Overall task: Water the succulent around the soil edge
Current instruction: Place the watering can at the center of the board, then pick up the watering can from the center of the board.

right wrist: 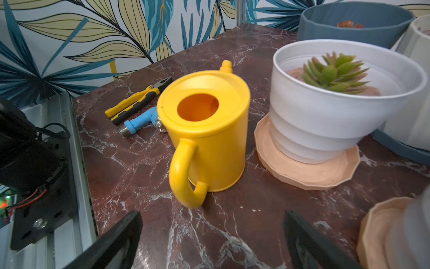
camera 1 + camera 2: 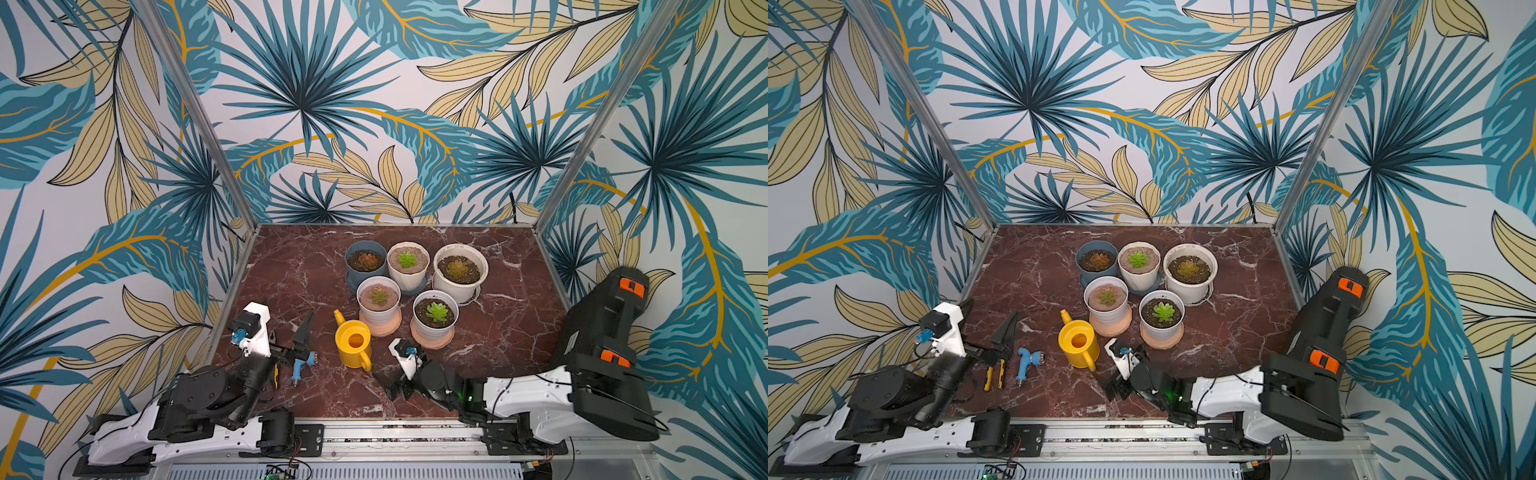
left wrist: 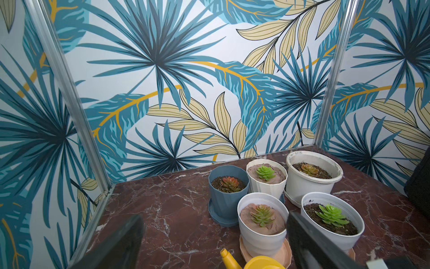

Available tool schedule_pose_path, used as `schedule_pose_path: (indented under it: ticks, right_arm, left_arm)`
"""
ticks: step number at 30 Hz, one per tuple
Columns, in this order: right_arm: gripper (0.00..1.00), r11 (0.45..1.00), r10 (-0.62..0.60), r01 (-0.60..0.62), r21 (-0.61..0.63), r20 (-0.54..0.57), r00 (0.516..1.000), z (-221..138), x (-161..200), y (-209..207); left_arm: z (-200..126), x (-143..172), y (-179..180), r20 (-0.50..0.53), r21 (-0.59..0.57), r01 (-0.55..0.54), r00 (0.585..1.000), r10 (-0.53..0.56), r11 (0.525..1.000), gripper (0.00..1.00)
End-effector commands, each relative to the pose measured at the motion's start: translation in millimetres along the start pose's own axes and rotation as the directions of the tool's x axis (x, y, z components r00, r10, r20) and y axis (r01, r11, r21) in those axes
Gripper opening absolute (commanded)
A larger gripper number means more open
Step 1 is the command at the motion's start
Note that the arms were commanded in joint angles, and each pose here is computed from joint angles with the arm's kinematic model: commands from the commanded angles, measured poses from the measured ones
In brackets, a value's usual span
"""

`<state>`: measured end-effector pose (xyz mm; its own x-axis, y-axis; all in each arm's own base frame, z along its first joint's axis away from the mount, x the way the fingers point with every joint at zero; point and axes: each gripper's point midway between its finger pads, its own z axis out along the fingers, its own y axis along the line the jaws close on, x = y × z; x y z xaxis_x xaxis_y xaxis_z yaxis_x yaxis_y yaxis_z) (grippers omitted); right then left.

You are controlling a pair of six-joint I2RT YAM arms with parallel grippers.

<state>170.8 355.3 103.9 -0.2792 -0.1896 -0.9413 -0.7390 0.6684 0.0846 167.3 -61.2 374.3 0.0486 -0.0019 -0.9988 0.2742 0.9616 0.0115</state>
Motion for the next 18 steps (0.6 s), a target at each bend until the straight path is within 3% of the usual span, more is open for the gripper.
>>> schedule_pose_path:
  ticks: [1, 6, 18]
  right_arm:
    - [0.96, 0.998, 0.055, -0.062, 0.027, 0.213, 0.976, 8, -30, 13]
    - [0.92, 0.997, 0.018, -0.038, 0.074, 0.256, 0.967, 23, -14, 29]
    - [0.77, 0.965, -0.113, 0.046, 0.257, 0.254, 0.961, 42, -2, 16]
  left_arm:
    - [1, -3, -5, 0.027, 0.019, -0.098, 0.995, 0.098, 0.995, 1.00]
    - [2, 6, -11, 0.018, 0.033, -0.143, 0.990, 0.143, 0.989, 1.00]
    - [1, 13, -17, 0.020, 0.062, -0.165, 0.986, 0.164, 0.984, 1.00]
